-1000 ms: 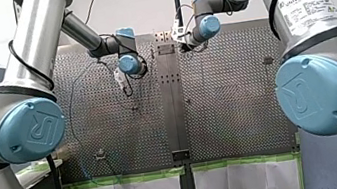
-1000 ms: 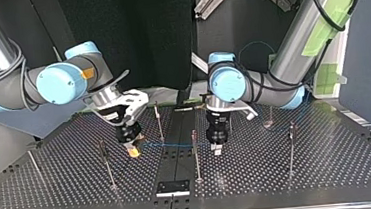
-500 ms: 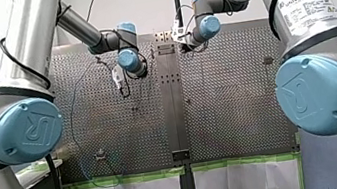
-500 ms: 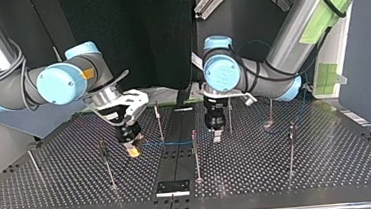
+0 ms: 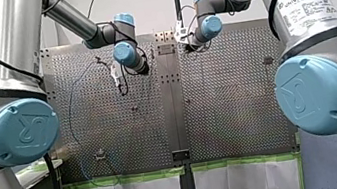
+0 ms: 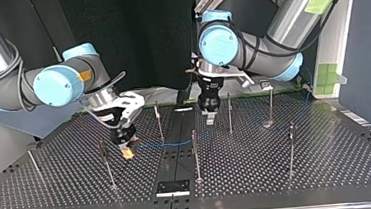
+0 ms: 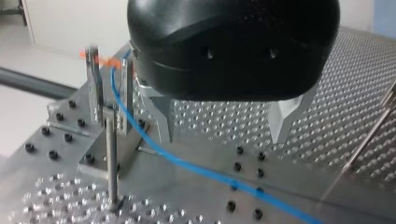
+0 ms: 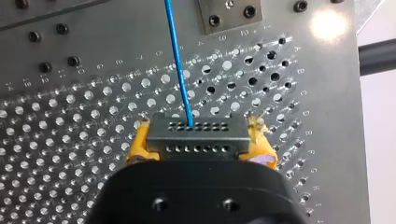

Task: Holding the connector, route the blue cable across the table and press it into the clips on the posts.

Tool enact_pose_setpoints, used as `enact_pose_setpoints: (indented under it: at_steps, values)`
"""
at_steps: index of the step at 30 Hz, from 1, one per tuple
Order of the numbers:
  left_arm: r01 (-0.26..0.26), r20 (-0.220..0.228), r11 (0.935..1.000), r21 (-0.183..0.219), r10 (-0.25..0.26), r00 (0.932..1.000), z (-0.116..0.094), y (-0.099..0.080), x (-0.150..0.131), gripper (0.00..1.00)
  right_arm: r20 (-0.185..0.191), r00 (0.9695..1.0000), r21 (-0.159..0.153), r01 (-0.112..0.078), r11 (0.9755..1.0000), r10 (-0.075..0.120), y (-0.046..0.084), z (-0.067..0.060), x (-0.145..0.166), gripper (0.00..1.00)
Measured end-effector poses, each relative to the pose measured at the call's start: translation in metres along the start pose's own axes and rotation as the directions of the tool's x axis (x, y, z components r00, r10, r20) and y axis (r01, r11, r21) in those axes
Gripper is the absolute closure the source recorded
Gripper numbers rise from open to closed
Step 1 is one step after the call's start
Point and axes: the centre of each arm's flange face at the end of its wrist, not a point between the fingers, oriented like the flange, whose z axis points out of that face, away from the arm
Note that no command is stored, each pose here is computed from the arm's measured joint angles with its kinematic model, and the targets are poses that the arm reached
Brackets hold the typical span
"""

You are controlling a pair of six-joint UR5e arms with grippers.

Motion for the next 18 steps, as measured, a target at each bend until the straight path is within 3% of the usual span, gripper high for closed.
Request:
enact_pose_setpoints:
  at_steps: [7, 13, 18]
  values:
    - [-0.052, -0.016, 0.9982, 0.030, 0.052, 0.9985, -0.035, -0.012, -0.004, 0.00, 0.001, 1.0000, -0.003, 0.000, 1.0000, 0.000, 0.002, 0.000, 0.000, 1.00]
    - [-0.077, 0.026, 0.9945, 0.072, 0.075, 0.9968, -0.057, -0.030, -0.022, 0.00, 0.000, 1.0000, -0.006, 0.000, 1.0000, 0.000, 0.004, 0.000, 0.001, 1.00]
    - [-0.076, 0.090, 0.9929, 0.091, 0.067, 0.9936, -0.074, -0.046, -0.052, 0.00, -0.002, 1.0000, -0.006, 0.002, 1.0000, -0.002, 0.004, 0.000, 0.002, 1.00]
